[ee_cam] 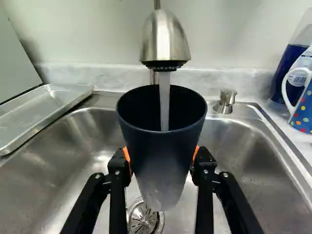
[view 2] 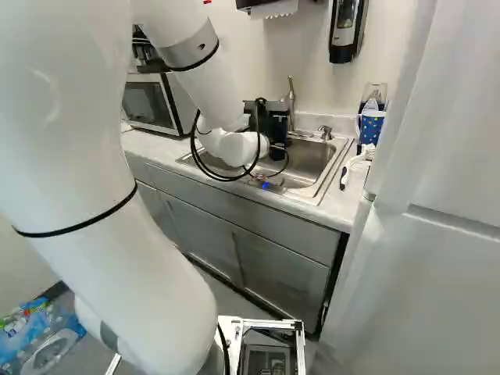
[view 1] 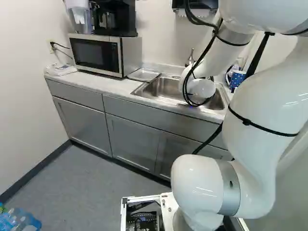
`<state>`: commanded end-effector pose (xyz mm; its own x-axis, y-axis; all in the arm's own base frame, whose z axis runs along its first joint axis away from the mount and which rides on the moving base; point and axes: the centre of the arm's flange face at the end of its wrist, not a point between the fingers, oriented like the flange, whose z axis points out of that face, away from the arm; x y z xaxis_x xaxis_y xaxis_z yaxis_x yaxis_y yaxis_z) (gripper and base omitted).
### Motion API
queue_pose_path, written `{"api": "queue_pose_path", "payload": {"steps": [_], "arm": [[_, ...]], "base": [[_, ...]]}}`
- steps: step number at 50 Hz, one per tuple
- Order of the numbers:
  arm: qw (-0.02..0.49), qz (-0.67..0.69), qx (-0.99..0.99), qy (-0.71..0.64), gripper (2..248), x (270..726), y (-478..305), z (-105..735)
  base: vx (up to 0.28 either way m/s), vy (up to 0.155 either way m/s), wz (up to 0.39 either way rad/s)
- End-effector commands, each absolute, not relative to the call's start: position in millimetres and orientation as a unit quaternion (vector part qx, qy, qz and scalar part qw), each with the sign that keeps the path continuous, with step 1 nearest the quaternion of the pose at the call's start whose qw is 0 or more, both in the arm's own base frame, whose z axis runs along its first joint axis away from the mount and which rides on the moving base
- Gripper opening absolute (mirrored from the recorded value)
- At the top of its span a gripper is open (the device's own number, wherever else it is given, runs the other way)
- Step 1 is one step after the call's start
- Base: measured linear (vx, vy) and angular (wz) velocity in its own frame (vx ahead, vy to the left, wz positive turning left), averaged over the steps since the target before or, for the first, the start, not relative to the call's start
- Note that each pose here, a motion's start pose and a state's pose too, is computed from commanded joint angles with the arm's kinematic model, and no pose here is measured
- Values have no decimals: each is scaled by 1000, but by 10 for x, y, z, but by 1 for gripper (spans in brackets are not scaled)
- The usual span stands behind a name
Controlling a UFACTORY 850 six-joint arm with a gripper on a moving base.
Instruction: Rinse the cup and place it in the tray
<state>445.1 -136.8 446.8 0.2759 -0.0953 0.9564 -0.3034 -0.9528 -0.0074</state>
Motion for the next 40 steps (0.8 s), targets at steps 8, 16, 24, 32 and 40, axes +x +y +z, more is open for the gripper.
{"api": "queue_pose_path", "payload": {"steps": [8, 16, 24, 32, 40], "arm": [[88, 588, 794, -126, 126, 4451, -1368, 4468], [88, 588, 794, -126, 126, 4451, -1368, 4468], [88, 588, 794, -126, 126, 4451, -1368, 4468], [88, 588, 794, -126, 126, 4451, -1368, 4468], [88, 588, 794, -126, 126, 4451, -1368, 4468]], "base": [[0, 0, 0], [0, 0, 0], [0, 0, 0], [0, 0, 0], [0, 0, 0]]}}
